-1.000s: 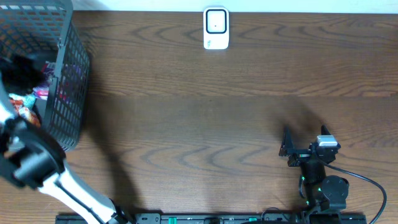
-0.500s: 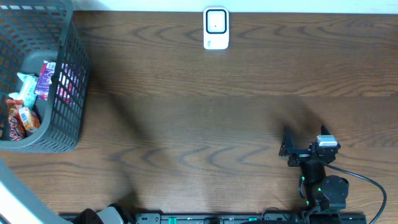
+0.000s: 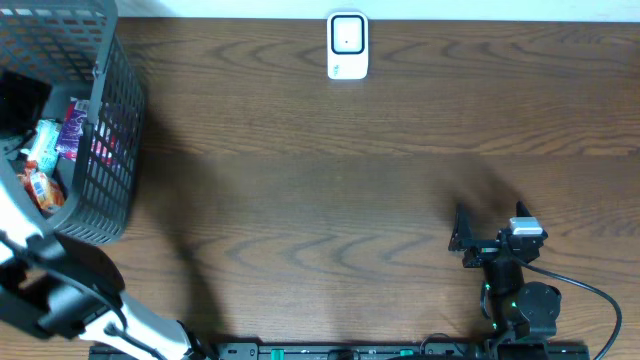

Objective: Scan the item barcode
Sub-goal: 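Grasp the purple snack package in the basket with the left gripper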

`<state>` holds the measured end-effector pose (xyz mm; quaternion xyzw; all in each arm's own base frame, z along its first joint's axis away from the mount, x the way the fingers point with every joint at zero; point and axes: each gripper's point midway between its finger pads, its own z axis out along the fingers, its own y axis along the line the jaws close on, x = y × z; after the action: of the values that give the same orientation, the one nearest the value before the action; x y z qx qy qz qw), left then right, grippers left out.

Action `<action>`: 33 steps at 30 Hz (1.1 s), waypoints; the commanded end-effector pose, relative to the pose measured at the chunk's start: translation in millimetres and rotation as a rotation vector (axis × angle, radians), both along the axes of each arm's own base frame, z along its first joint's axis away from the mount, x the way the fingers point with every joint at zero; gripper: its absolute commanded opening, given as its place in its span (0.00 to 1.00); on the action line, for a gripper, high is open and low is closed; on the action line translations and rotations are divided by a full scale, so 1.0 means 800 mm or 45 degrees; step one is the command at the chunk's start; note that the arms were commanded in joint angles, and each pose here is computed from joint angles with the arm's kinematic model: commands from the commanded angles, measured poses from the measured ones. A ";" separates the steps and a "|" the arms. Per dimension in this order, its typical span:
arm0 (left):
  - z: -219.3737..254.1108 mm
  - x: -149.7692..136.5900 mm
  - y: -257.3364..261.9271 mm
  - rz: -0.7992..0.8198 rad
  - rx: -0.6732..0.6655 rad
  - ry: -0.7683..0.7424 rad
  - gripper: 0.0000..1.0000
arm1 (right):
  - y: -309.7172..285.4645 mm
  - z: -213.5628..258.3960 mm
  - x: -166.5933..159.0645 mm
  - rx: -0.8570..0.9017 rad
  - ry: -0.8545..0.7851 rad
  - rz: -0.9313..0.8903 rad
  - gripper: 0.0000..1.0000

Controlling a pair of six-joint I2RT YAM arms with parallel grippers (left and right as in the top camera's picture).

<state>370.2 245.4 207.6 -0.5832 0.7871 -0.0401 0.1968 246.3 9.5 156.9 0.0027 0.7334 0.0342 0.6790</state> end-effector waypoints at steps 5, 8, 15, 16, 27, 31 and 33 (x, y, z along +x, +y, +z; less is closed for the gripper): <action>-0.107 0.015 0.007 0.000 -0.145 0.192 0.98 | -0.006 -0.001 0.000 0.013 0.000 -0.027 0.99; -0.146 0.029 0.003 -0.020 -0.231 0.198 0.98 | -0.006 -0.001 0.000 0.013 0.000 -0.027 0.99; -0.227 0.067 -0.015 -0.117 -0.411 0.146 0.98 | -0.006 -0.001 0.000 0.013 0.000 -0.027 0.99; -0.237 0.066 -0.019 -0.120 -0.428 0.162 0.98 | -0.006 -0.001 0.000 0.013 0.000 -0.027 0.99; -0.253 0.042 -0.023 -0.120 -0.499 0.258 0.07 | -0.006 -0.001 0.000 0.013 0.000 -0.027 0.99; -0.184 0.048 -0.009 -0.111 -0.459 0.116 0.07 | -0.006 -0.001 0.000 0.013 0.000 -0.027 0.99; -0.133 0.050 -0.001 -0.089 -0.405 0.012 0.07 | -0.006 -0.001 0.000 0.013 0.001 -0.027 0.99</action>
<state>416.1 236.2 56.2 -0.5789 0.7952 -0.1723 0.0530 246.3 9.5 156.9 0.0027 0.7334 0.0342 0.6790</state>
